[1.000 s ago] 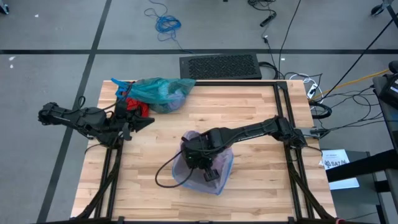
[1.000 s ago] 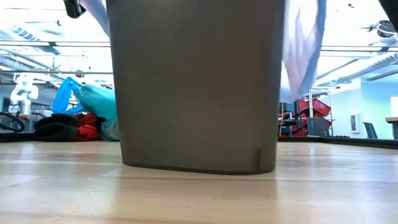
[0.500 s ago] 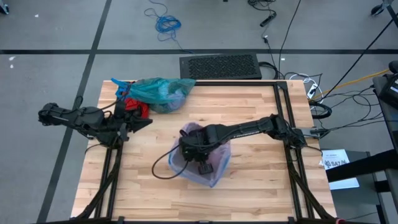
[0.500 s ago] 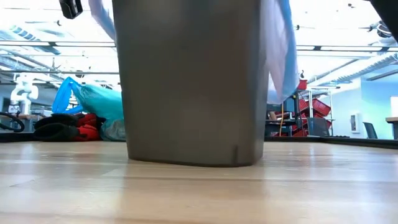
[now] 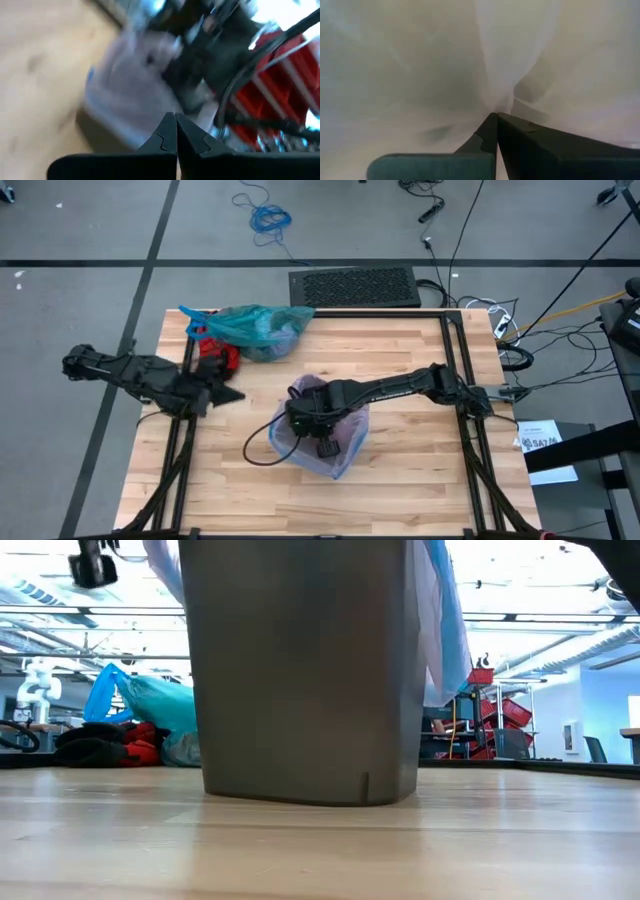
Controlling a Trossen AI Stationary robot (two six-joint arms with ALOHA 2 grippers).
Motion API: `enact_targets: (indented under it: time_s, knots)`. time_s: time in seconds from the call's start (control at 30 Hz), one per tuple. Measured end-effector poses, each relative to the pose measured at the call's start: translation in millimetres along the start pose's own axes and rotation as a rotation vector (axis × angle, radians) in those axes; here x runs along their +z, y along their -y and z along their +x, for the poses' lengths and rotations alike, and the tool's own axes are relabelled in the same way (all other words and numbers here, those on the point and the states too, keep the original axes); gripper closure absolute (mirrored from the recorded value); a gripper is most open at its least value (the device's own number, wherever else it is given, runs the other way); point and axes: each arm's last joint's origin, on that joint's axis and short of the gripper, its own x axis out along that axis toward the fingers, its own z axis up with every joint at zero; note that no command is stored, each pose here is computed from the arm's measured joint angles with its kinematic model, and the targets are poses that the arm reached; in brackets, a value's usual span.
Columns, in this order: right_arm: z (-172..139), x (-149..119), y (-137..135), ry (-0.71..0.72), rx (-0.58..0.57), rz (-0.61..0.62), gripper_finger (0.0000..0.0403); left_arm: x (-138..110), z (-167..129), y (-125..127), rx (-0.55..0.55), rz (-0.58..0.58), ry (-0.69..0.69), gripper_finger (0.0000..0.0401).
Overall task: Place trash/remove bag and relplace
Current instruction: Insert the new pink trash bag into the black trash bin
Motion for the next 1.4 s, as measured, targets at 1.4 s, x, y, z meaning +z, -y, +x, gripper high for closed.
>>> enact_targets:
  time_s: [1.4]
  knots:
    - [10.5,-2.5,24.0,-0.035,-0.027,-0.002,0.0403,-73.5,98.2,-15.1,0.228,0.004,-0.196,0.0401]
